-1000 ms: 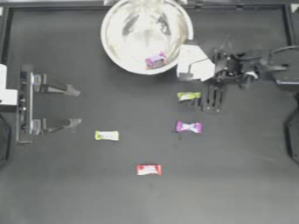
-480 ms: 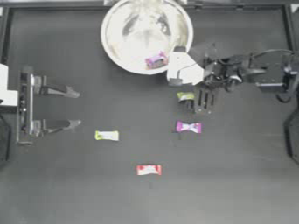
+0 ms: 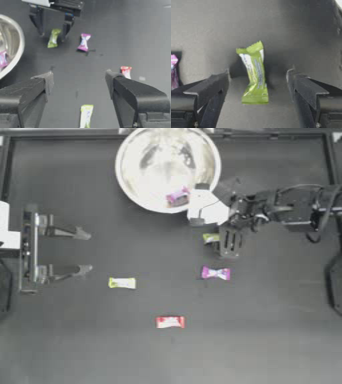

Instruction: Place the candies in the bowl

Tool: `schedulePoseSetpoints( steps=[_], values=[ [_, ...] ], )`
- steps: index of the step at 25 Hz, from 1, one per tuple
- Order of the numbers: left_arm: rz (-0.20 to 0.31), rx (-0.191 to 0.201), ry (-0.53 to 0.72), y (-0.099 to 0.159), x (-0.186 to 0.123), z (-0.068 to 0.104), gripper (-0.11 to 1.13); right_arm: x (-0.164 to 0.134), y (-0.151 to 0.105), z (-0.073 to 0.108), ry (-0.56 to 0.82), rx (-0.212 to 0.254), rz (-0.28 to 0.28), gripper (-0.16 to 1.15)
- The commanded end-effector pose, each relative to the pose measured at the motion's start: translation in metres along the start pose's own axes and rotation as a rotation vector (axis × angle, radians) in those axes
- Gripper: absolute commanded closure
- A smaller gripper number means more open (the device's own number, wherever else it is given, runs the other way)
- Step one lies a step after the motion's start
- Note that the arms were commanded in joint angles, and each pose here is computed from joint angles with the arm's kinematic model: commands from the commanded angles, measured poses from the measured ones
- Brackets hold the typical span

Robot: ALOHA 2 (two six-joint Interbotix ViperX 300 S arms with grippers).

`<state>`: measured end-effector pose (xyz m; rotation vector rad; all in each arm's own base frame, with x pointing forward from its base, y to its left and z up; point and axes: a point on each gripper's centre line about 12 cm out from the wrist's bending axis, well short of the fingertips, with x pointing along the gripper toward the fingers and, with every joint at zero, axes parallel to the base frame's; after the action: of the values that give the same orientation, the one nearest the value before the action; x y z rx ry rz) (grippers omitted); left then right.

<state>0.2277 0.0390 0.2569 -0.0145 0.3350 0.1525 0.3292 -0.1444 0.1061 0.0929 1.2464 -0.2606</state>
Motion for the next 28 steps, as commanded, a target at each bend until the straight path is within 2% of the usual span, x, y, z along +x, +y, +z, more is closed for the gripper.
schedulePoseSetpoints(
  steps=[1,4,6,13,19,24,28],
  values=[
    [0.003,0.0,-0.01,0.0,0.001,0.004,0.07,-0.007,-0.003,0.012,-0.042,0.003,-0.006,0.02],
    [0.005,0.0,-0.01,0.001,0.001,0.004,0.07,-0.005,-0.002,0.012,-0.035,0.004,-0.001,0.07],
    [0.003,-0.001,-0.01,0.0,0.001,0.004,0.07,-0.004,-0.002,0.014,-0.04,0.005,0.005,0.15],
    [0.005,0.0,-0.01,0.001,0.001,0.004,0.07,0.002,0.001,0.012,-0.022,0.02,0.029,0.61],
    [0.005,-0.002,-0.005,0.001,0.001,0.002,0.07,-0.008,0.009,0.015,-0.049,0.02,0.042,0.62],
    [0.005,-0.002,-0.001,0.001,0.001,0.0,0.07,-0.046,0.015,0.028,-0.156,0.013,0.043,0.62],
    [0.011,-0.001,-0.005,0.002,0.001,-0.001,0.07,-0.083,0.012,0.039,-0.285,0.01,0.023,0.62]
  ],
)
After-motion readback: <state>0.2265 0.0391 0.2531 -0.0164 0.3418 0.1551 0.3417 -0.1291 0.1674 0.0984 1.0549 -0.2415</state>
